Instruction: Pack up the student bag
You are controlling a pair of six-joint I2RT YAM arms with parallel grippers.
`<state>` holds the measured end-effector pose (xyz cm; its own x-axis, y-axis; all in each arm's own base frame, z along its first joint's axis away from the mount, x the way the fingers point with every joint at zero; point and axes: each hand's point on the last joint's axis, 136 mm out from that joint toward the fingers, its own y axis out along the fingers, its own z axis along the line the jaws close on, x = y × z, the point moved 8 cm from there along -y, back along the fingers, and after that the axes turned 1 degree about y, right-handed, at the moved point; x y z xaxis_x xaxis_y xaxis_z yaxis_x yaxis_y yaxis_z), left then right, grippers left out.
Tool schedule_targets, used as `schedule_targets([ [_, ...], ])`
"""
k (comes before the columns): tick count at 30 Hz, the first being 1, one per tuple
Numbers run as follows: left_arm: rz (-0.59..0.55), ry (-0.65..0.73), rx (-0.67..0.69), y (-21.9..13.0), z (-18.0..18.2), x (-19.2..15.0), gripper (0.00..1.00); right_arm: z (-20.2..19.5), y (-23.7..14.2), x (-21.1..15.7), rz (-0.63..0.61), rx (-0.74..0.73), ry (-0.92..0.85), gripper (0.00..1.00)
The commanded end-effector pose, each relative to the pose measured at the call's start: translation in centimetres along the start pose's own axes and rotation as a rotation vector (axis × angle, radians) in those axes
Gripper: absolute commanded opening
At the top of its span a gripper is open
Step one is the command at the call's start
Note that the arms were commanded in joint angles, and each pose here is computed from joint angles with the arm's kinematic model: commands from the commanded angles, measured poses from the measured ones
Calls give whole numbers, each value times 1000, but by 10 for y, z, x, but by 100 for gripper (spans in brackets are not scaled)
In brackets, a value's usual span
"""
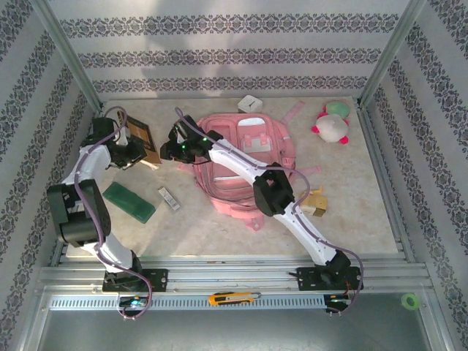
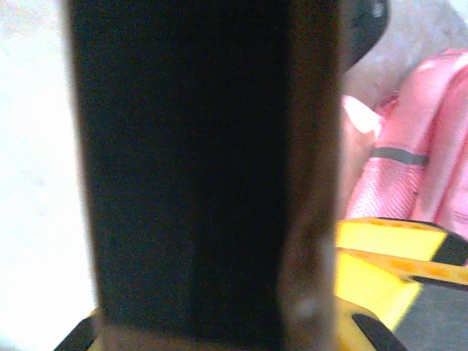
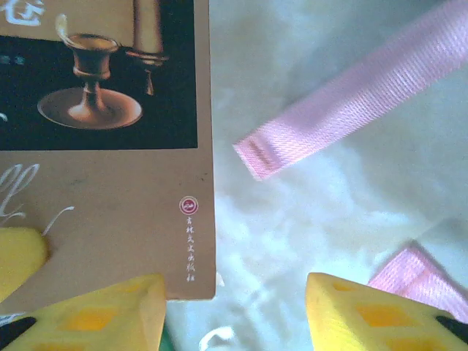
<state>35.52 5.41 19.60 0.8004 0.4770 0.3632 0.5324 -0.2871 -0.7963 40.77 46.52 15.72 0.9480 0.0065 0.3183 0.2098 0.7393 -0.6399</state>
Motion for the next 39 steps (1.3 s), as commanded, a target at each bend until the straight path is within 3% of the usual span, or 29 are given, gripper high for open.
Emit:
schedule_targets([
  [1,-107,165,-110,-44,-30,1,1,66,-75,7,-109,55,-137,57],
  [6,-214,303,-402,-97,-75,-9,1,113,-158,-11,-229,72,-333,66],
  [10,-293,419,-646,-141,-110,-21,1,131,-230,-30,-402,90,-480,73],
  [13,-316,494,-840,-167,-134,-30,0,128,-278,-43,-504,181,-497,78],
  [18,-299,557,-967,-179,-153,-37,0,118,-309,-49,-547,268,-469,78],
  [20,-314,631,-1107,-197,-171,-41,0,94,-339,-58,-557,311,-446,80],
  [22,-319,672,-1204,-211,-182,-44,0,84,-350,-62,-554,351,-433,83],
  [29,-193,739,-1351,-219,-208,-52,0,85,-355,-61,-533,458,-457,85],
  [39,-119,731,-1358,-203,-212,-57,0,105,-360,-43,-483,641,-528,86],
])
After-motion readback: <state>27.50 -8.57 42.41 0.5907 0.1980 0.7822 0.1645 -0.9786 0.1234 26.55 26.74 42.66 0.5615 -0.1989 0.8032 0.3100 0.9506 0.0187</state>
